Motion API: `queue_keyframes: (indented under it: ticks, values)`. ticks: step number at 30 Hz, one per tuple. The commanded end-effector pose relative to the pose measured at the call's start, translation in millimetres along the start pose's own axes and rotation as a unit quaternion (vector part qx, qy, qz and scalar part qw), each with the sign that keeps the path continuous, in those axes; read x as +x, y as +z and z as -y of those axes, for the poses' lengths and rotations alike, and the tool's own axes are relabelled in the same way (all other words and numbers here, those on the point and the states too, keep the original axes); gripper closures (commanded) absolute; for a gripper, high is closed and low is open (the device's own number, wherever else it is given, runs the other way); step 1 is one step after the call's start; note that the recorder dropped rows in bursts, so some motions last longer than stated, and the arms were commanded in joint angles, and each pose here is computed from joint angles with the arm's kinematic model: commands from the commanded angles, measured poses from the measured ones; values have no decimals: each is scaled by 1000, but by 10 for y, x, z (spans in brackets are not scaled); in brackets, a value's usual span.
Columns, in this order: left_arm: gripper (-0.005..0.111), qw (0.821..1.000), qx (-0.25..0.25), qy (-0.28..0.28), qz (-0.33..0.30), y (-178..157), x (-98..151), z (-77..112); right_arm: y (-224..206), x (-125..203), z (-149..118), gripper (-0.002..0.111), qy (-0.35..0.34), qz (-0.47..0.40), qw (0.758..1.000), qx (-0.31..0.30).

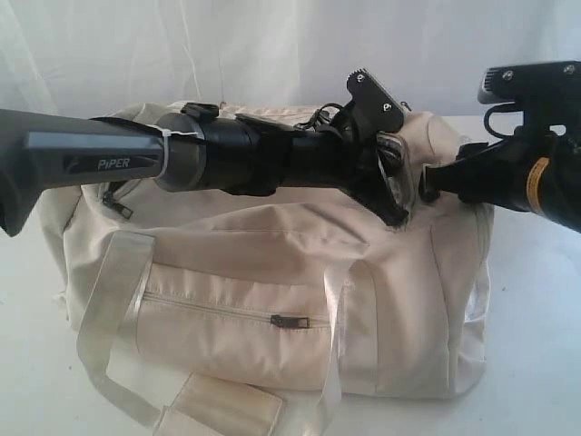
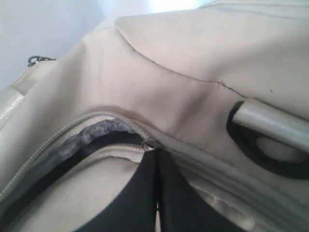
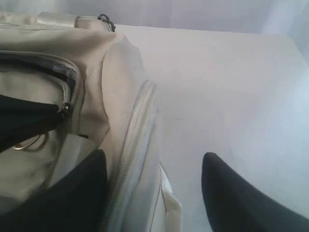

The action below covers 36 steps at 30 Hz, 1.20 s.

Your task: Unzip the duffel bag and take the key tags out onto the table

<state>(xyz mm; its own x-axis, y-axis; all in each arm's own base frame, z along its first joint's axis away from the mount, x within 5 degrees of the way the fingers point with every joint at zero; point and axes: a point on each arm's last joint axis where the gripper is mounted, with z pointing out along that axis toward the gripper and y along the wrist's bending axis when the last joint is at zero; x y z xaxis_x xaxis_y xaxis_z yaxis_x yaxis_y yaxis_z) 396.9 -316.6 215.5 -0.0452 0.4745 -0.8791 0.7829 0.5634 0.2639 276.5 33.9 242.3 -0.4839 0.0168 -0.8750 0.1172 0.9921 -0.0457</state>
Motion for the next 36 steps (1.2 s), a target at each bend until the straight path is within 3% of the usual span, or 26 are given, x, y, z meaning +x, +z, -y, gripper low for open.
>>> queue_keyframes:
  ticks: [1, 6, 11, 14, 18, 20, 24, 27, 31, 33, 36]
  values:
    - [107, 1000, 7, -5, 12, -25, -81, 35, 40, 7, 15, 54, -3, -3, 1000, 8]
    - [107, 999, 11, 33, 15, -152, -186, 161, 38, -18, 19, 54, -1, 1, 1000, 11]
    - [105, 996, -42, 69, -32, -163, -66, 126, 38, -41, -1, 54, 4, 2, 1000, 1]
    - [85, 992, -65, 86, -60, -135, 41, 98, 37, -49, -22, 54, 8, 0, 1000, -10]
    - [31, 992, -67, 83, -65, -124, 63, 96, 37, -57, -25, 54, 9, 1, 1000, -11]
    - [21, 993, -66, 80, -64, -119, 64, 98, 37, -57, -25, 54, 9, 1, 1000, -11]
    - [35, 993, -59, 76, -72, -60, 142, 135, 37, -55, -29, 54, 9, 0, 1000, -13]
    - [38, 993, -65, 67, -78, -54, 118, 215, 37, -55, -29, 54, 9, 0, 1000, -13]
    - [38, 991, -86, 86, -58, -231, -203, 332, 37, -60, -14, 54, 8, 3, 1000, -5]
    - [38, 993, -86, 69, -36, -355, -381, 347, 37, -61, -12, 54, 8, 3, 1000, -4]
    - [39, 992, -101, 67, -37, -410, -426, 308, 37, -60, -14, 54, 8, 3, 1000, -5]
